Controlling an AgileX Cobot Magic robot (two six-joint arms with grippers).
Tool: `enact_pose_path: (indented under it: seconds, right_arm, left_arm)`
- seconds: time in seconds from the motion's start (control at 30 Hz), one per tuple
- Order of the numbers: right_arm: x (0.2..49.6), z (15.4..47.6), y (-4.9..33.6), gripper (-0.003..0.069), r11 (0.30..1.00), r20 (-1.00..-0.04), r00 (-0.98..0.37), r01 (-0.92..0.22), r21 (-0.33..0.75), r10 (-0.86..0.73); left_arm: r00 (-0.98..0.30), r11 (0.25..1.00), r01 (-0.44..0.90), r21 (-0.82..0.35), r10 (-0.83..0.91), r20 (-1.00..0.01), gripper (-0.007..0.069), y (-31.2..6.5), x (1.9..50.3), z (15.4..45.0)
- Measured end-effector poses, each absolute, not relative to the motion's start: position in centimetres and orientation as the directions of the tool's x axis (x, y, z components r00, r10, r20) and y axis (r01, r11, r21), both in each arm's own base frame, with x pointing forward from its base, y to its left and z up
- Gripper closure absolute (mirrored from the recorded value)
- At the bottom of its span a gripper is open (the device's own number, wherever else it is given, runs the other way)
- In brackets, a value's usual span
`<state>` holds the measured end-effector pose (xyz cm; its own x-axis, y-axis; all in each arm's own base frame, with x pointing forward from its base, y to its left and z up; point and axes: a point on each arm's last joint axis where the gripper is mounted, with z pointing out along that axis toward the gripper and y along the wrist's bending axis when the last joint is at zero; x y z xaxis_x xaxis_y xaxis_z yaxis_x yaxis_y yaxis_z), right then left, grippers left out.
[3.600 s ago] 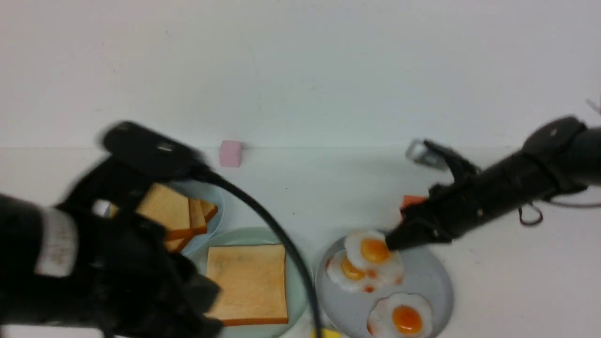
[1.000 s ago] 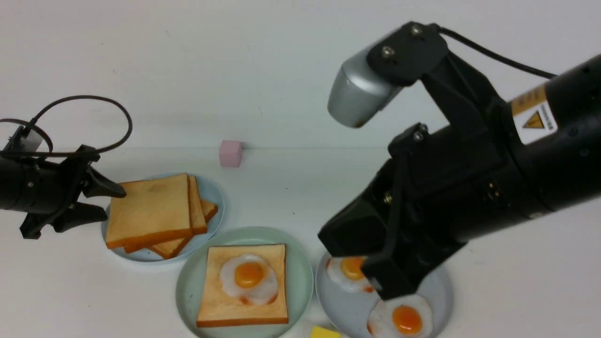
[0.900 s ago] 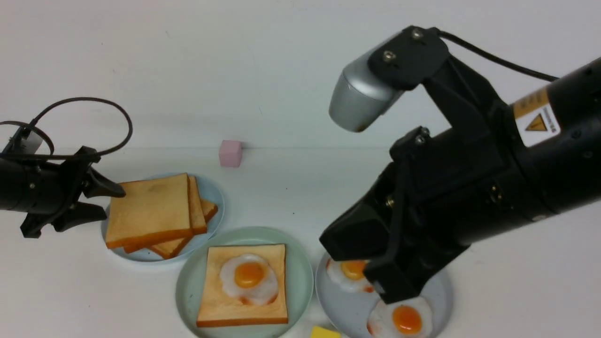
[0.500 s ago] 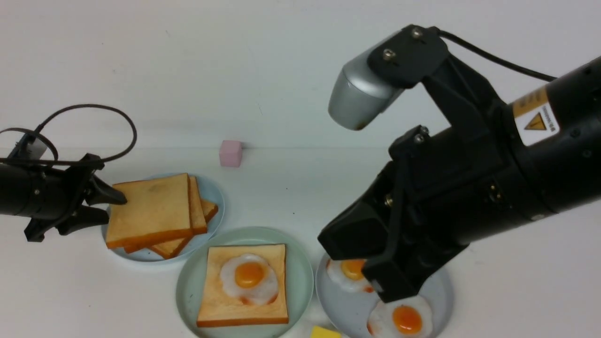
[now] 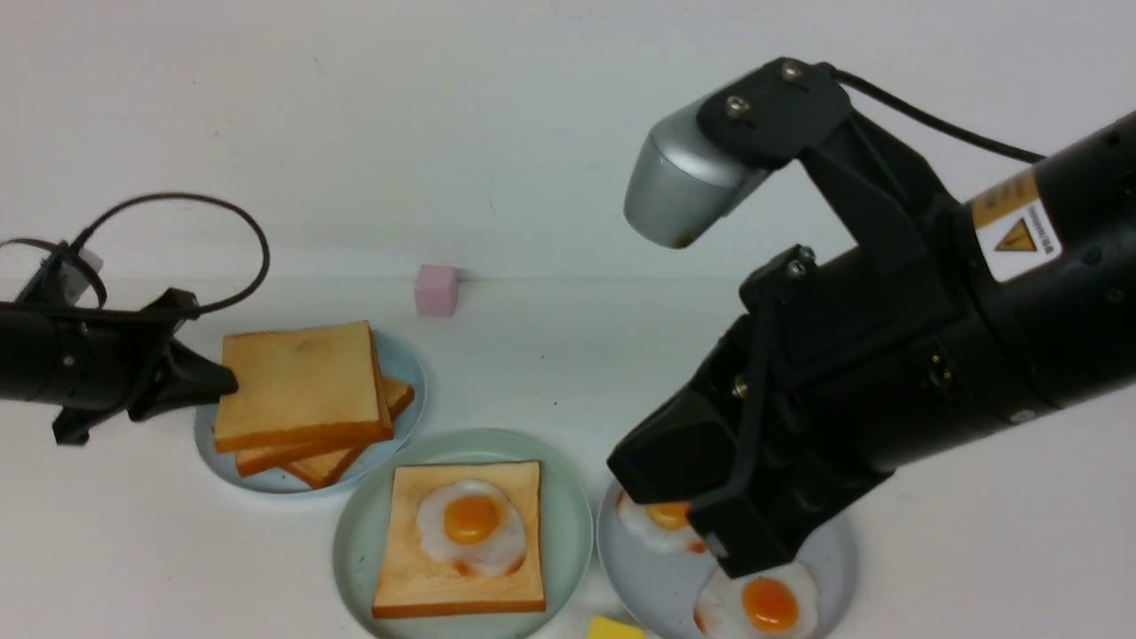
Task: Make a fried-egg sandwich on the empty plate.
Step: Use the left arm to place a slice of bread on the fried egg in the middle
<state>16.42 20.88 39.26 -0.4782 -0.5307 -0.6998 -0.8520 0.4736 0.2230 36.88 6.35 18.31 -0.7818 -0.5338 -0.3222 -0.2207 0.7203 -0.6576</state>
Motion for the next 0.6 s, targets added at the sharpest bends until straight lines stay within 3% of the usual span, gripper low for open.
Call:
enact_pose_path:
  seconds: [0.17, 0.27, 0.6]
  right_arm:
    - [16.4, 39.2, 20.9, 0.0659, 0.475, -0.696, -0.483, -0.850, 0.227, -0.532]
    - [16.4, 39.2, 20.8, 0.0656, 0.476, -0.696, -0.482, -0.851, 0.224, -0.533]
    - [16.4, 39.2, 20.8, 0.0655, 0.478, -0.694, -0.480, -0.851, 0.219, -0.536]
  left_arm:
    - [-0.817, 0.750, -0.024, -0.661, -0.395, -0.419, 0.0632, 4.2, 35.1, 22.5]
    - [-0.833, 0.762, 0.047, -0.646, -0.327, -0.447, 0.0632, 1.5, 33.4, 23.3]
    - [-0.906, 0.813, 0.046, -0.581, -0.210, -0.367, 0.0632, -5.8, 29.4, 17.8]
